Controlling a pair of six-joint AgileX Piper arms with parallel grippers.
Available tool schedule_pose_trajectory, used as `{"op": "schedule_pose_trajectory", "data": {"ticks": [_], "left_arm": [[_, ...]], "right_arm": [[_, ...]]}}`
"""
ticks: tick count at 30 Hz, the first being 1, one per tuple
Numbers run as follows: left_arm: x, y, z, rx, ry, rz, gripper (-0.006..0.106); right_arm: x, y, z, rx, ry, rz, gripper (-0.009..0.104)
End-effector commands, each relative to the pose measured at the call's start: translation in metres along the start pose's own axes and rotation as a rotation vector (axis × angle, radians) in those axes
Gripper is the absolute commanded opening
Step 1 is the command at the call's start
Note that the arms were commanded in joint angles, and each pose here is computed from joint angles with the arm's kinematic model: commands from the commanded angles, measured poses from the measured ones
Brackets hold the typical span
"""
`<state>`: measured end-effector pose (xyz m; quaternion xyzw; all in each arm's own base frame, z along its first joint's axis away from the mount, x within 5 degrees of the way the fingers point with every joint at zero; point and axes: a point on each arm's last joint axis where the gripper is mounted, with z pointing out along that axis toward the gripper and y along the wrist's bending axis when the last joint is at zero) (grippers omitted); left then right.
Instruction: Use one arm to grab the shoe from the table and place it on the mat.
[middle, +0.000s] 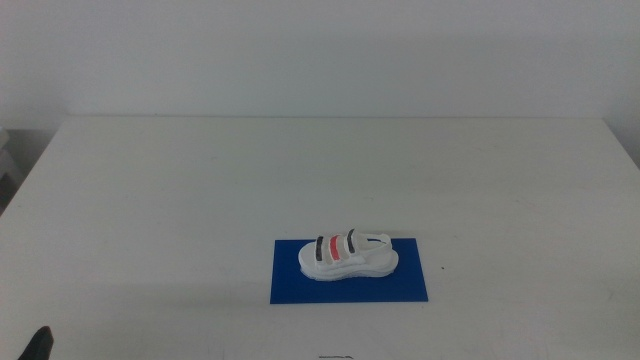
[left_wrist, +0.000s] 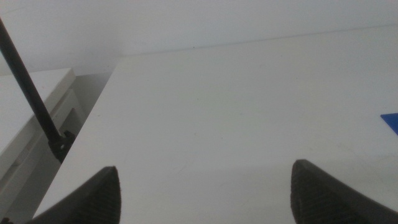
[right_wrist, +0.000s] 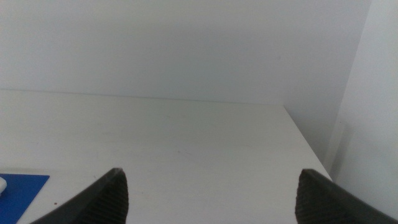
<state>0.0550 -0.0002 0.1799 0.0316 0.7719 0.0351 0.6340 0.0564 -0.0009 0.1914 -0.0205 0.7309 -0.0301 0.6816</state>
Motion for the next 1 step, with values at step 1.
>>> {"op": "schedule_pose_trajectory", "data": {"ticks": [1], "left_arm": [[-0.0101,0.0015,-0.0024,-0.015,-0.114,-0.023,0.094]], "right_arm": [[-0.0140,-0.0010,-0.0031,0.008,-0.113,-0.013,0.094]]}}
